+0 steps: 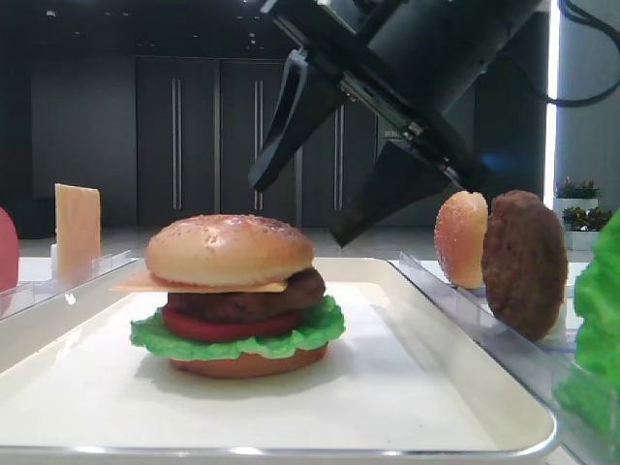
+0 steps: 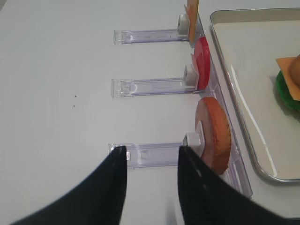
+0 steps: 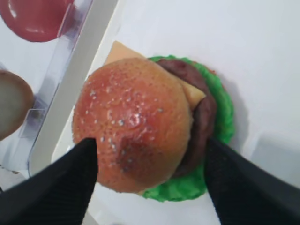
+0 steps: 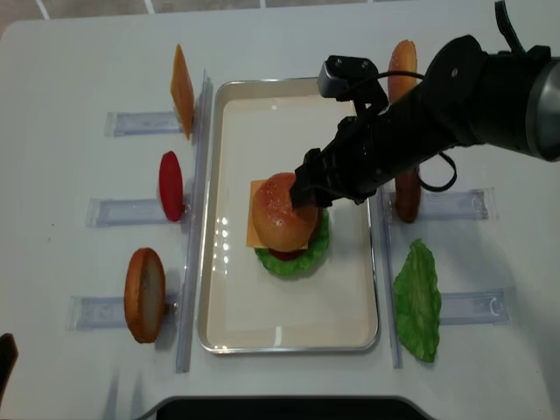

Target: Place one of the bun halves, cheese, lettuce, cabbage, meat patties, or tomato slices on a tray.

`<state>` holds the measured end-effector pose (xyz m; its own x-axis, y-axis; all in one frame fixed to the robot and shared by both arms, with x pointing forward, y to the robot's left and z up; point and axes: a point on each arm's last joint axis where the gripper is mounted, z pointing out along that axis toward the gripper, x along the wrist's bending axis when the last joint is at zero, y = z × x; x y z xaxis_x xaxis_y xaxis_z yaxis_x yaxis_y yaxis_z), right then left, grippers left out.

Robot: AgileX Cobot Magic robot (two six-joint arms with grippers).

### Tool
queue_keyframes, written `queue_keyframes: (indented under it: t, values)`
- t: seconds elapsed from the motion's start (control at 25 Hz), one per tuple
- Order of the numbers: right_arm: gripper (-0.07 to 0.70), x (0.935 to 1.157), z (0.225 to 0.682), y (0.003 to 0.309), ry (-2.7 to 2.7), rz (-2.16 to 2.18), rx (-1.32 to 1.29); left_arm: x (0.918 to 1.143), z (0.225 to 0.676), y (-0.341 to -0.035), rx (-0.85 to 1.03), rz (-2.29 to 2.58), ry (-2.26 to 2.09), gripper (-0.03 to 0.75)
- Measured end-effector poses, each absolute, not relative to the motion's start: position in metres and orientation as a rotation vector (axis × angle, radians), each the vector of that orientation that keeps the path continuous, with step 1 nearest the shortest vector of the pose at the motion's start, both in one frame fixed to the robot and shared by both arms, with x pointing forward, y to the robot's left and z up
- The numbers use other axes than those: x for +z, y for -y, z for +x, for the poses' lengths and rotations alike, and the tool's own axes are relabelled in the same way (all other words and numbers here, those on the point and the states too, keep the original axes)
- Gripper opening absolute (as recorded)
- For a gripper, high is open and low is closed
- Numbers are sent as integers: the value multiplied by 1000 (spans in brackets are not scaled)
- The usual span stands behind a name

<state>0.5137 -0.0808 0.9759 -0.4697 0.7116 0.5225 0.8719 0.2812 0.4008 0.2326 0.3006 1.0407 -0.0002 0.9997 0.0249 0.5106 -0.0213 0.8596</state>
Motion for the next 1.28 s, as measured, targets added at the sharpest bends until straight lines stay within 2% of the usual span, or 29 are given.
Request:
queue_keyframes:
  t: [0.16,0.32,0.52,0.76,0.92,1.12,1.28]
  values:
    - [465,999,526,81,2410,-1508,-849,1041,233,-301,930,1609,-1587,282]
    - [457,1032,536,83,2560,-1646,-642,1041,233,-301,930,1609,-1587,282]
    - [452,1074,541,83,2708,-1767,-540,1041,233,-301,930,1609,-1587,282]
    - [435,1079,550,99,2692,-1847,-497,1041,233,-301,930,1609,-1587,282]
    - [433,1075,577,148,2600,-2010,-428,1041,233,-301,930,1609,-1587,282]
    - [433,1072,604,248,2391,-2303,-312,1041,233,-301,930,1610,-1586,282]
    - [433,1071,604,322,2210,-2501,-228,1041,233,-301,931,1611,-1585,282]
